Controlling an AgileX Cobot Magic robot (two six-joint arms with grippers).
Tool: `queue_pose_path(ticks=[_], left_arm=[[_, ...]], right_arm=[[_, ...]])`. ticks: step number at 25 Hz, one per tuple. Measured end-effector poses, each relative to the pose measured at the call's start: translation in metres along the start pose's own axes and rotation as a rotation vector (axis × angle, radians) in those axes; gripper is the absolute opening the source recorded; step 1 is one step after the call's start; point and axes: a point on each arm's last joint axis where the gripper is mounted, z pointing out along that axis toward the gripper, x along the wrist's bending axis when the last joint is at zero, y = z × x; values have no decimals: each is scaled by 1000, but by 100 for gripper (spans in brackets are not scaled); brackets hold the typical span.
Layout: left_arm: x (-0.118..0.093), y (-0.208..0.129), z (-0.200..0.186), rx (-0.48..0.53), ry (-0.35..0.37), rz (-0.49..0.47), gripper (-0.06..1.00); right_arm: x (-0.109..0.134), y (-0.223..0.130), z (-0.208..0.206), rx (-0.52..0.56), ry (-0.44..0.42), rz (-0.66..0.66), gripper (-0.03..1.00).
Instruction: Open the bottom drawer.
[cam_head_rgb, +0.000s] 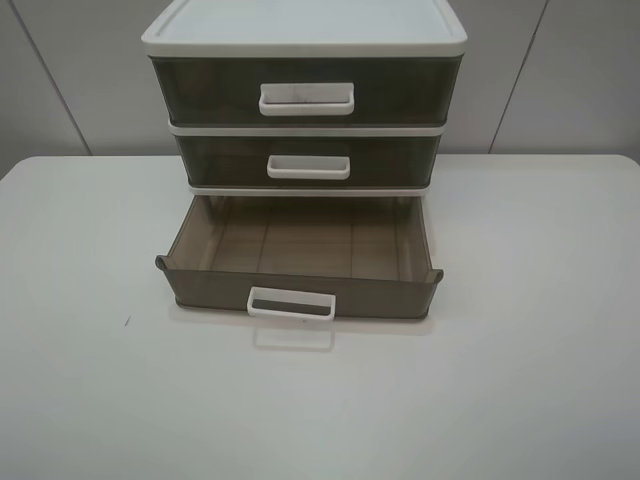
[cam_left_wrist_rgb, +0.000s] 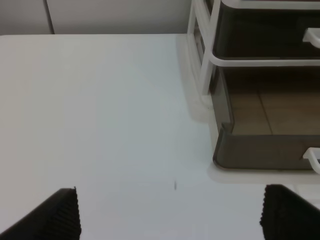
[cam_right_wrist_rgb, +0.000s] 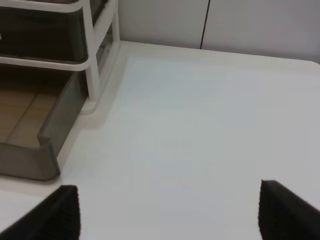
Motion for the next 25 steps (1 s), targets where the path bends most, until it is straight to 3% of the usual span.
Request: queue_pose_path(ticks=[25], left_arm=[[0,0,0,0,0,0,74]], right_arm=[[0,0,0,-1,-2,2,72]])
